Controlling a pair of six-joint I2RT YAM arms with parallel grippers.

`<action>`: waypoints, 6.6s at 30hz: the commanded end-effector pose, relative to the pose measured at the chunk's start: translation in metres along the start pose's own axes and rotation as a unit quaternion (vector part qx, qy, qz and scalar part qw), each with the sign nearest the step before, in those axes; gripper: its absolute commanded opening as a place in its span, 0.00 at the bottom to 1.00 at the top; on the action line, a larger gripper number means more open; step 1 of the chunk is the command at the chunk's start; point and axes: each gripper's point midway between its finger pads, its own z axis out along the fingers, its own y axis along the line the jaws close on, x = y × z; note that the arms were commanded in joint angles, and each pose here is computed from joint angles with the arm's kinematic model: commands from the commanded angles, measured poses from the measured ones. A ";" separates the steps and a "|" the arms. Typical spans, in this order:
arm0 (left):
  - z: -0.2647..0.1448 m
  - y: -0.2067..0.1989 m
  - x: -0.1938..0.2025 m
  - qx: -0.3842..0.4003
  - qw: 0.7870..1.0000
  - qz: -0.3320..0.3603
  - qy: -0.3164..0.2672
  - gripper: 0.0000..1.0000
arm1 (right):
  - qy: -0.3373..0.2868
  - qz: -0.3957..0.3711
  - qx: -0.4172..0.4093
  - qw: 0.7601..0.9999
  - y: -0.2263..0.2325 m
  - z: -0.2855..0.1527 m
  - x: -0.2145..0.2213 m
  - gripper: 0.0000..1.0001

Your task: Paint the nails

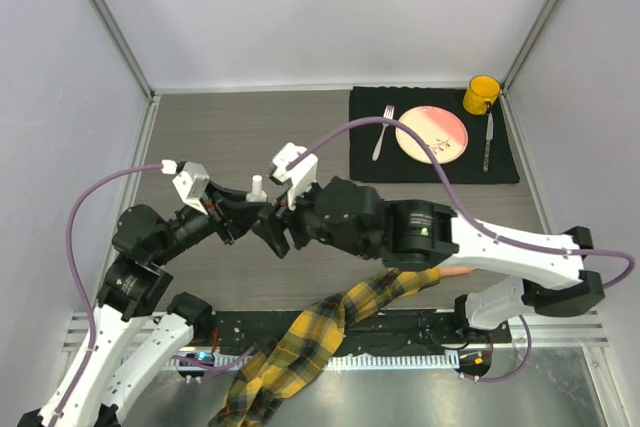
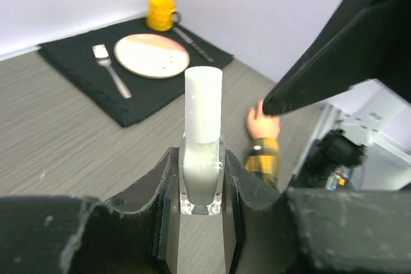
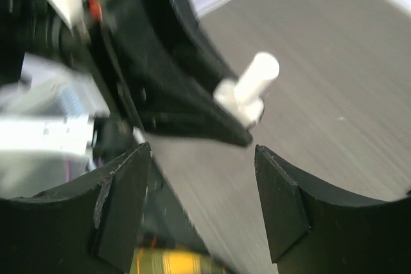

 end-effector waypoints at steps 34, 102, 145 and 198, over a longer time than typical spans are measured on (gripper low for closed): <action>-0.045 -0.135 -0.072 0.352 0.933 -0.035 -0.069 0.00 | -0.126 -0.021 -0.488 0.863 0.025 -0.074 -0.084 0.55; 0.018 0.037 -0.074 -0.090 0.982 0.094 -0.135 0.00 | -0.052 -0.042 0.205 0.977 0.020 0.056 -0.005 0.15; -0.042 -0.133 -0.068 0.352 0.933 -0.032 -0.065 0.00 | -0.098 0.043 -0.447 0.888 0.042 -0.067 -0.073 0.58; 0.023 0.023 -0.114 -0.069 0.977 0.096 -0.178 0.00 | -0.048 -0.065 0.262 0.962 0.027 0.052 0.000 0.00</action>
